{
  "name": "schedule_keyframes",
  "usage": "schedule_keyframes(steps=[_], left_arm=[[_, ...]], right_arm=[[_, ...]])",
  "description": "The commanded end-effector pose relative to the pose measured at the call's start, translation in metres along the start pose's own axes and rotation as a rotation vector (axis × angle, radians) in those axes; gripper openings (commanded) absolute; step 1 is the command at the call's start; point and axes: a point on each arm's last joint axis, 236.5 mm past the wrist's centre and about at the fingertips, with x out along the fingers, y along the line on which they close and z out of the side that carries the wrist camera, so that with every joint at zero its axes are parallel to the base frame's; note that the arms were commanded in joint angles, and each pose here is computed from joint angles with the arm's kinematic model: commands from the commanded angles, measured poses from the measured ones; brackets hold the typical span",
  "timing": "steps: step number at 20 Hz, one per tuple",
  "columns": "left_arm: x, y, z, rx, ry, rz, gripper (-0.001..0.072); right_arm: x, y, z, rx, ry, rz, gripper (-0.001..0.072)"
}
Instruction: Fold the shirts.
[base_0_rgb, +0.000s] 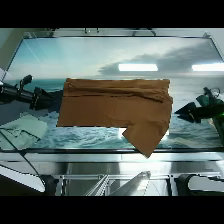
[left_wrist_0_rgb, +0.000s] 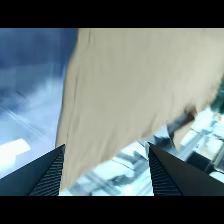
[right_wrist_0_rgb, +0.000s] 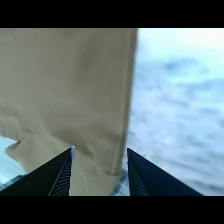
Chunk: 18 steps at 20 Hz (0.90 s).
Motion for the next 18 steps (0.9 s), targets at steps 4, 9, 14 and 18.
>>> schedule_keyframes(steps=[4, 9, 14, 18], left_arm=[[0.023, 0.024, -0.057, -0.093, 0.037, 0.022, 0.0546], [0.041, 0.036, -0.055, -0.115, 0.01, 0.057, 0.0546], [0.058, 0.043, -0.043, -0.068, -0.02, 0.144, 0.0546], [0.073, 0.035, -0.035, -0.021, -0.024, 0.175, 0.0439]], right_arm=[[0.054, -0.009, -0.036, 0.073, 0.032, -0.031, 0.036], [0.074, 0.013, -0.037, 0.029, 0.048, 0.0, 0.0332], [0.065, 0.015, -0.054, 0.037, 0.116, 0.038, 0.0285], [0.063, 0.014, -0.053, 0.041, 0.112, 0.04, 0.0285]])
